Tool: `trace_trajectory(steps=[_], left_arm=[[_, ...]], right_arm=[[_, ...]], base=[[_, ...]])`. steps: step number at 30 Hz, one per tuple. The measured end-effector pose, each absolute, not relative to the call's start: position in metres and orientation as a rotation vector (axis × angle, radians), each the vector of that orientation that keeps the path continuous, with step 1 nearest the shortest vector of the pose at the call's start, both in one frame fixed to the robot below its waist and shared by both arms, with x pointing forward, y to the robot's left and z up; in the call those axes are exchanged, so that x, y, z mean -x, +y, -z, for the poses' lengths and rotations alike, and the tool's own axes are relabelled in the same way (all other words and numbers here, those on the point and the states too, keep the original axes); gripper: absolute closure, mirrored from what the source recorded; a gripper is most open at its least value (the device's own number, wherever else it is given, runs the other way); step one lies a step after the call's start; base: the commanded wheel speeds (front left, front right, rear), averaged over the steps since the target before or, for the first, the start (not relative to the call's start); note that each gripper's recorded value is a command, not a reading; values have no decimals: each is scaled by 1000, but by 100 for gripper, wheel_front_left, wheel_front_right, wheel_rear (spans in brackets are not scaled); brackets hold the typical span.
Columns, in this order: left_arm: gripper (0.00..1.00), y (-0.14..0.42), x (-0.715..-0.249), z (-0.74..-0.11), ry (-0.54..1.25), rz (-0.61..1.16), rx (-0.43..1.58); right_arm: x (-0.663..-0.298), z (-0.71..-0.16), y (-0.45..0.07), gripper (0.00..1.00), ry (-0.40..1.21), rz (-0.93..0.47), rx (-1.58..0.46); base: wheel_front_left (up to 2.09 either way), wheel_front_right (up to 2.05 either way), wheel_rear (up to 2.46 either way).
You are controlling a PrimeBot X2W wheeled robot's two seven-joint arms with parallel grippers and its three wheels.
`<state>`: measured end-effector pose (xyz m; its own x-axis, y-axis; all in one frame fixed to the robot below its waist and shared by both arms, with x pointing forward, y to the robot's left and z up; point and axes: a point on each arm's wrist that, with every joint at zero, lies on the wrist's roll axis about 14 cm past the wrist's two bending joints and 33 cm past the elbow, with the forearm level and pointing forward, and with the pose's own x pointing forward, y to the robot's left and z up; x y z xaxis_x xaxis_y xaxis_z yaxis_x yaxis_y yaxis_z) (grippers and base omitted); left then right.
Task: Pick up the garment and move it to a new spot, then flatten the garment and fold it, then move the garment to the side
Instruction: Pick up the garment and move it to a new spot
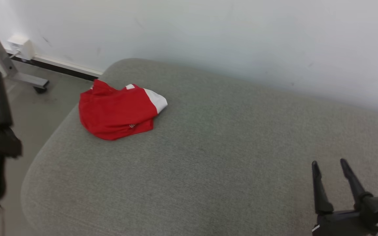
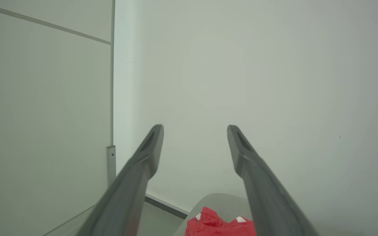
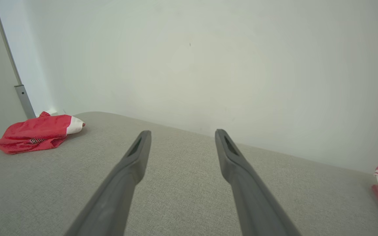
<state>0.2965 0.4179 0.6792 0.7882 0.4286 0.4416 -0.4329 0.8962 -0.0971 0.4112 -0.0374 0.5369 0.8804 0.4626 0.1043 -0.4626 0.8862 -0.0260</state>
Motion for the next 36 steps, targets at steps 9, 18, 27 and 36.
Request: trace_trajectory(steps=[9, 18, 27, 36], left_arm=[[0, 433, -395, -720, -460, -402, -31], [0, 421, -500, -643, -216, -338, 19], [0, 390, -557, -505, 194, -281, 109], [0, 373, -544, -416, 562, -277, 234]], right_arm=[[-433, -531, -104, 0, -103, -288, 35], [-436, -495, -155, 0, -3, -148, 58], [-438, -462, -189, 0, 100, -59, 100], [-437, -451, -199, 0, 143, -34, 125]], base=[[0, 0, 0], [0, 0, 0], [0, 0, 0], [0, 0, 0]])
